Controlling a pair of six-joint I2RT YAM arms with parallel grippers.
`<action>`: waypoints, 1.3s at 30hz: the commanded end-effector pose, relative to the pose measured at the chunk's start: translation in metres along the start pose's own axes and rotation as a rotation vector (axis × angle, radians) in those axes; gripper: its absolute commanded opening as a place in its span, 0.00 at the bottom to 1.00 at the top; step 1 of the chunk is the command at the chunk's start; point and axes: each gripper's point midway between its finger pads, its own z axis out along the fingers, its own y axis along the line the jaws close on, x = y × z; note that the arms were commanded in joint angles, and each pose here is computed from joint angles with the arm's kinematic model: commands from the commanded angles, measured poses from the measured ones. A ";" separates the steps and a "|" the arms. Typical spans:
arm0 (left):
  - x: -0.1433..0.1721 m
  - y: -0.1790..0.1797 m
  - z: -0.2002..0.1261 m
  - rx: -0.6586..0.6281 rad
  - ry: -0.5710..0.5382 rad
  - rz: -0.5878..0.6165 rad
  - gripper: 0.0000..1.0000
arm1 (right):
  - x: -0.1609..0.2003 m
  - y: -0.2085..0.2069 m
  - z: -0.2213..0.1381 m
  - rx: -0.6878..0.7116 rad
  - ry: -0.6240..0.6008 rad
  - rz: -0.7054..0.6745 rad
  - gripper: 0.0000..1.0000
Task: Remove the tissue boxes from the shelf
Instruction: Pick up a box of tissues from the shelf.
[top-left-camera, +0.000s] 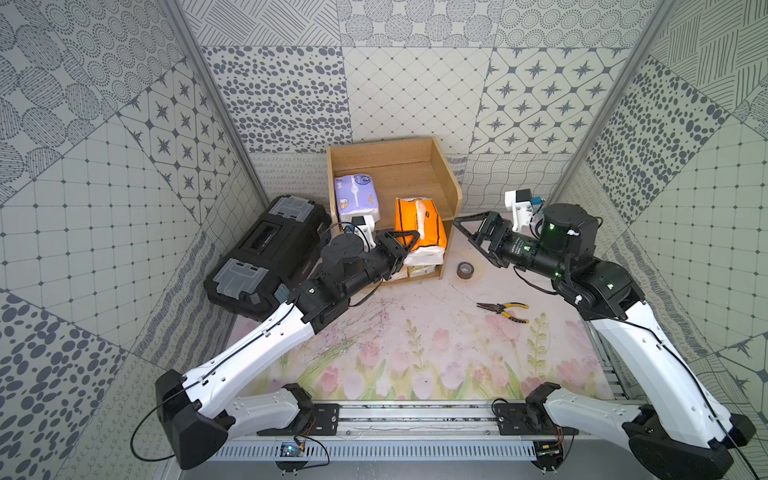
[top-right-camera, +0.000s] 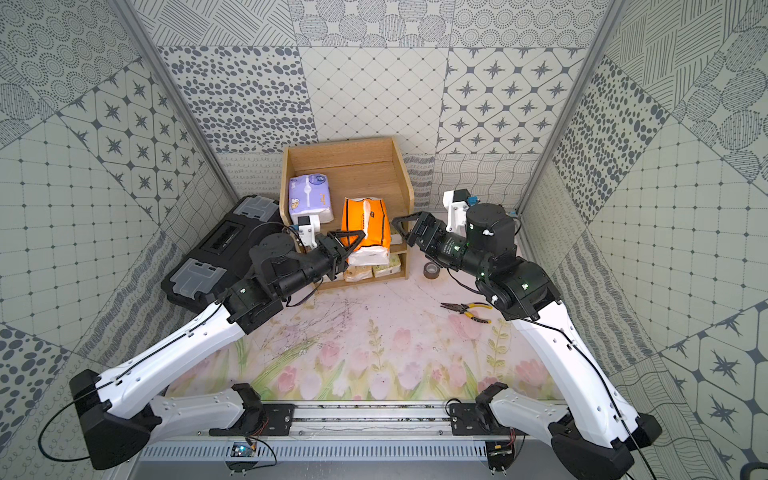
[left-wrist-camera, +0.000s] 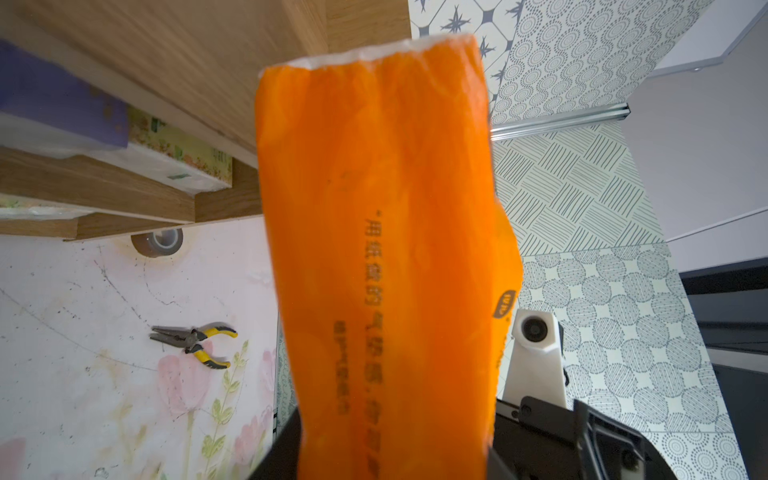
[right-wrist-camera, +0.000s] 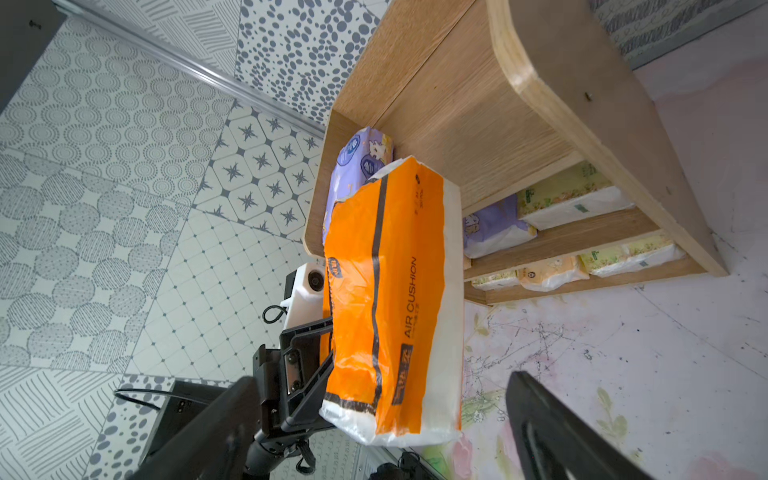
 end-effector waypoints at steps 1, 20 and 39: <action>0.016 -0.024 -0.025 0.156 0.029 0.091 0.37 | 0.016 0.009 0.004 -0.082 0.085 -0.036 0.97; 0.067 -0.044 -0.037 0.350 0.150 0.098 0.35 | 0.054 0.005 0.040 -0.253 0.230 0.167 0.74; 0.031 0.055 -0.110 -0.093 -0.060 0.096 0.99 | 0.083 -0.052 0.038 -0.094 0.241 0.083 0.28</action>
